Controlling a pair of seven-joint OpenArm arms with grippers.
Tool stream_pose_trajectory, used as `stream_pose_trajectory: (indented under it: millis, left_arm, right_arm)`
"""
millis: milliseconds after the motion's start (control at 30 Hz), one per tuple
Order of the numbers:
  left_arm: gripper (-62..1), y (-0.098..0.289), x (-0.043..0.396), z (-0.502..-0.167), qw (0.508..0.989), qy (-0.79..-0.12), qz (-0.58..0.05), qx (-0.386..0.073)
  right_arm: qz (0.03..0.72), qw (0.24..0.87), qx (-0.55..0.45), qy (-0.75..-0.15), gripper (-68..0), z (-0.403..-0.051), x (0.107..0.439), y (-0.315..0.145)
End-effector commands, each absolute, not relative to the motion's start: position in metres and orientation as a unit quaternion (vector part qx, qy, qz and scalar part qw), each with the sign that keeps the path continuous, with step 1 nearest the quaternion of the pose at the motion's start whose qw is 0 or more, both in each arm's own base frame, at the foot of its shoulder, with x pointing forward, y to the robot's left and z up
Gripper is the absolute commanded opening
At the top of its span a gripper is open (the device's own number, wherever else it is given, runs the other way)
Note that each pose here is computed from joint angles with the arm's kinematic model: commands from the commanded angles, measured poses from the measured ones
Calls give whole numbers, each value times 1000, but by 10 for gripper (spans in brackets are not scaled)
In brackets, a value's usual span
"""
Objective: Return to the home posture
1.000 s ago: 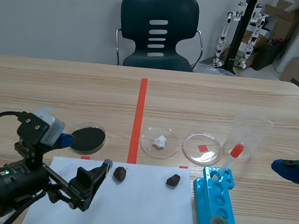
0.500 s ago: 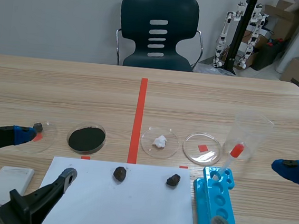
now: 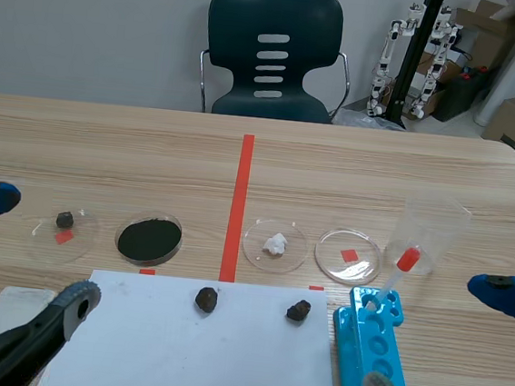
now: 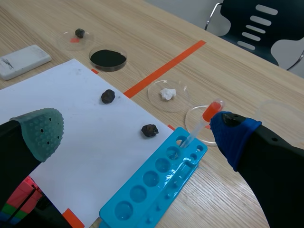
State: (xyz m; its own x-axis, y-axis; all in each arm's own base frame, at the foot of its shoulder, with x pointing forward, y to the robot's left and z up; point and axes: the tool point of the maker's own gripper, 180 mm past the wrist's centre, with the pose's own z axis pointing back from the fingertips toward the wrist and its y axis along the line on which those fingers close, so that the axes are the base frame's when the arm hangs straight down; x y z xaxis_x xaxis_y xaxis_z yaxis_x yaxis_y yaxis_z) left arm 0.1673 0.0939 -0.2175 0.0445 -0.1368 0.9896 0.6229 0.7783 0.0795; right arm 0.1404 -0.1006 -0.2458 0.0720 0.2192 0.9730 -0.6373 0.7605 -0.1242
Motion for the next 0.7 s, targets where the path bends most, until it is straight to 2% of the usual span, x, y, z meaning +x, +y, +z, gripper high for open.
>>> stream_pose_trajectory:
  millis: [0,667]
  left_arm:
    - [13,93,167,-209,688,-645,-269,-194]
    - [13,96,168,-202,685,-648,-276,-184]
  right_arm:
    - [297,703,175,-621,-22,-239,142,-99]
    - [297,703,175,-622,-22,-239,142,-99]
